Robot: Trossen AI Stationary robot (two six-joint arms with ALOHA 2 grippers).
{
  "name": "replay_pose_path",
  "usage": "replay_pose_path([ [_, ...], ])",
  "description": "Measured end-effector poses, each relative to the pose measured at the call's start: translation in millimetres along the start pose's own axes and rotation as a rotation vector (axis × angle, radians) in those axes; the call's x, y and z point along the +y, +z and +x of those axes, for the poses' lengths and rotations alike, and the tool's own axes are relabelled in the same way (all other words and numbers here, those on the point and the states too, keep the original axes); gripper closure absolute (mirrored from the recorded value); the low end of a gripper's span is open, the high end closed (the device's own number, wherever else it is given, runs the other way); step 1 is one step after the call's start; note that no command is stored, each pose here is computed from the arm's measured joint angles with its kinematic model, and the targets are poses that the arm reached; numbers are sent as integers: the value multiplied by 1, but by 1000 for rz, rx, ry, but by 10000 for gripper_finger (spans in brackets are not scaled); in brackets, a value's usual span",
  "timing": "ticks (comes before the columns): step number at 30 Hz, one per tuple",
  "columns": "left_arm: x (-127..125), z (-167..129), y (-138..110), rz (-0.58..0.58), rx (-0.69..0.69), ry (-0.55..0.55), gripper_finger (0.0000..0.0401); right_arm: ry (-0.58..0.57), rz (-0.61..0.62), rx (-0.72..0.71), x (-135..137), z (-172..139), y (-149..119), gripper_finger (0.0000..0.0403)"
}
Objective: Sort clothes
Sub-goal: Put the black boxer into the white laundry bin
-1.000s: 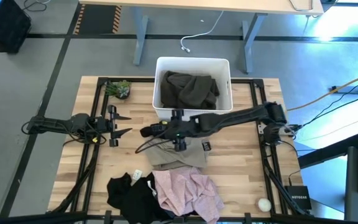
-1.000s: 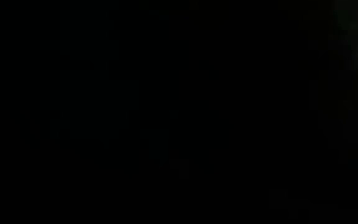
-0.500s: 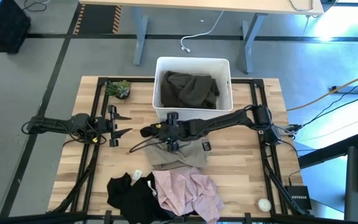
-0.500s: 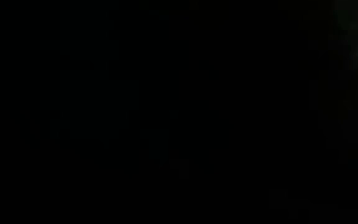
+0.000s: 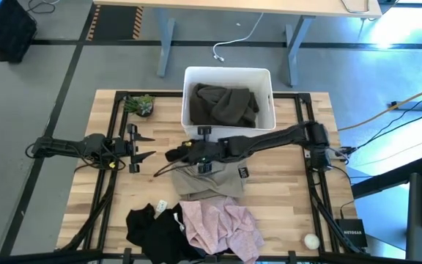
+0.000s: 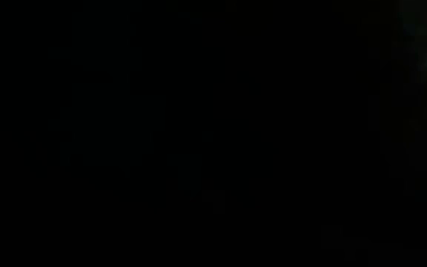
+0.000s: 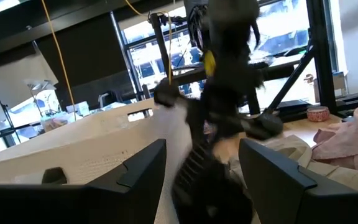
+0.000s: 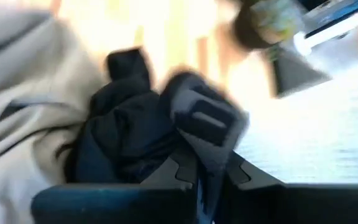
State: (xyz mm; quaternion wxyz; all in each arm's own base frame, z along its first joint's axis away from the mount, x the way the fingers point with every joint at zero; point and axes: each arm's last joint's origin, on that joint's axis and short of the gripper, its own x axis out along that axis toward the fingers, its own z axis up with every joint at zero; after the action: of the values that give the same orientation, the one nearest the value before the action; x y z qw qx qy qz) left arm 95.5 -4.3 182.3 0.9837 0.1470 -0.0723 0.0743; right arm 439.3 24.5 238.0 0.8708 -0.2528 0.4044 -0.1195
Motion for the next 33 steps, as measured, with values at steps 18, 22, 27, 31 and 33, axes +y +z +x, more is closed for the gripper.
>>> replay_pose_path([
  [18, 0, 0, 0, -5, 2, 8, 203, -453, 129, -430, -126, -193, 19, 391],
  [22, 0, 0, 0, -9, 3, 8, 203, -634, 154, -513, -160, -224, 14, 384],
  [27, 0, 0, 0, -7, 3, 8, 203, -830, 181, -571, -196, -243, 4, 383],
  [31, 0, 0, 0, -5, 3, 8, 203, -883, 215, -573, -220, -239, -8, 382],
  [33, 0, 0, 0, -4, 3, 9, 203, -871, 267, -552, -226, -231, -12, 382],
])
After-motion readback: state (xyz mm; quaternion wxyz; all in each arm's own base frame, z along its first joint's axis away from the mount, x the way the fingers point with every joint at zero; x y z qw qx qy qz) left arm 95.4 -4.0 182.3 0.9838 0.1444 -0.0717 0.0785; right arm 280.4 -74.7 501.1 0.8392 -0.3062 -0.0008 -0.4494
